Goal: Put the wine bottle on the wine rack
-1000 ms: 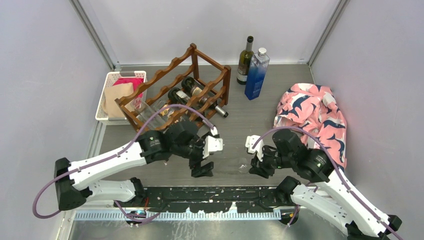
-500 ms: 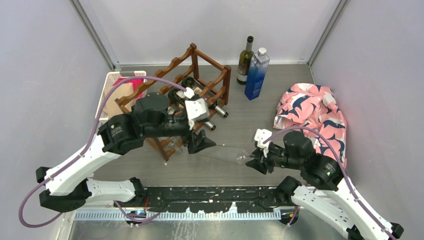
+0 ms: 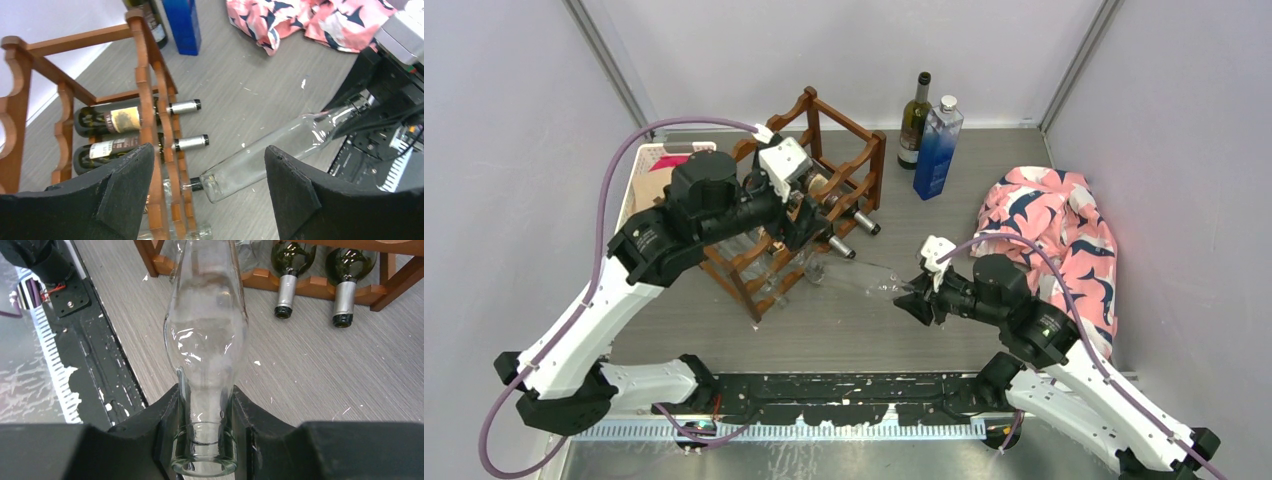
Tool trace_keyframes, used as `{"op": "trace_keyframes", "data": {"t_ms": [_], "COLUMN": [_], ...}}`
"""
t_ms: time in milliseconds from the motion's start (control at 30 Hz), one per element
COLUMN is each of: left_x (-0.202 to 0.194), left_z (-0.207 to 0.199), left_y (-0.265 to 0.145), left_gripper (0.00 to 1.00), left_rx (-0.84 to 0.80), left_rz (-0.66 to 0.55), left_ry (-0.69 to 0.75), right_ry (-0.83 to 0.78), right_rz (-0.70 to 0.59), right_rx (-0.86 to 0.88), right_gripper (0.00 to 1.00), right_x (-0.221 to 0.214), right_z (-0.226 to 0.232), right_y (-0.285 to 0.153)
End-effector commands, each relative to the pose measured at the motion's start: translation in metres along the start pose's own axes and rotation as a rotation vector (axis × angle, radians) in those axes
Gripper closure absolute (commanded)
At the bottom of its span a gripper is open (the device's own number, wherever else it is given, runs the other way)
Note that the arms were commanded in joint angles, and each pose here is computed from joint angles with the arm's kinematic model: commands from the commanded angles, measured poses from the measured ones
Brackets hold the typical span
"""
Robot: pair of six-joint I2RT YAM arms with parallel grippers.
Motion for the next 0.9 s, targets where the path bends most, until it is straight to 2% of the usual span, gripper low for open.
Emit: {"op": "trace_keyframes", "data": {"t_ms": [0,133,367,567,867], "left_x": [0.035,0.057,0.053,0.047,0.029], "left_z": [0.016,0.025,0.044,0.050,0.056], "left_y": [-0.008,-0.006,-0.002,-0.008,-0.002], "left_gripper": [0.19,0.17,0.15,0.15,0.14], "left_rx": [0.039,-0.003,0.013,0.073,0.113], "left_rz": [-0.171,-0.265,-0.308,-0.343,-0.331], "left_ry": [-0.020,-0.100,-0.143,-0.093,-0.060], "right_ry": [-0.049,-0.050,-0.052,-0.039,-0.049], "right_rz": [-0.279,-0.315,-0.350,-0.375,-0.436], "right_rx": [-0.060,-0.081,-0.089,-0.083,-0.083], "right_gripper": [0.99,0.99,0.99,0.99,0.99], "right_x": [0.051,0.053,0.052,0.053,0.059], "right_z": [-0.007,-0.010,-0.013,-0.015,-0.017], "right_y": [0.000,0.002,0.010,0.018,0.026]}}
Point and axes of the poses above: each gripper's point midway between its finger pads, its own y axis out along the fingers, its own z axis along the line the jaws close on, x = y × z, the point moved 6 cm from there along -y, back along the fingers, and after that the axes turned 2 degrees about -y, right-handed, at the moved point
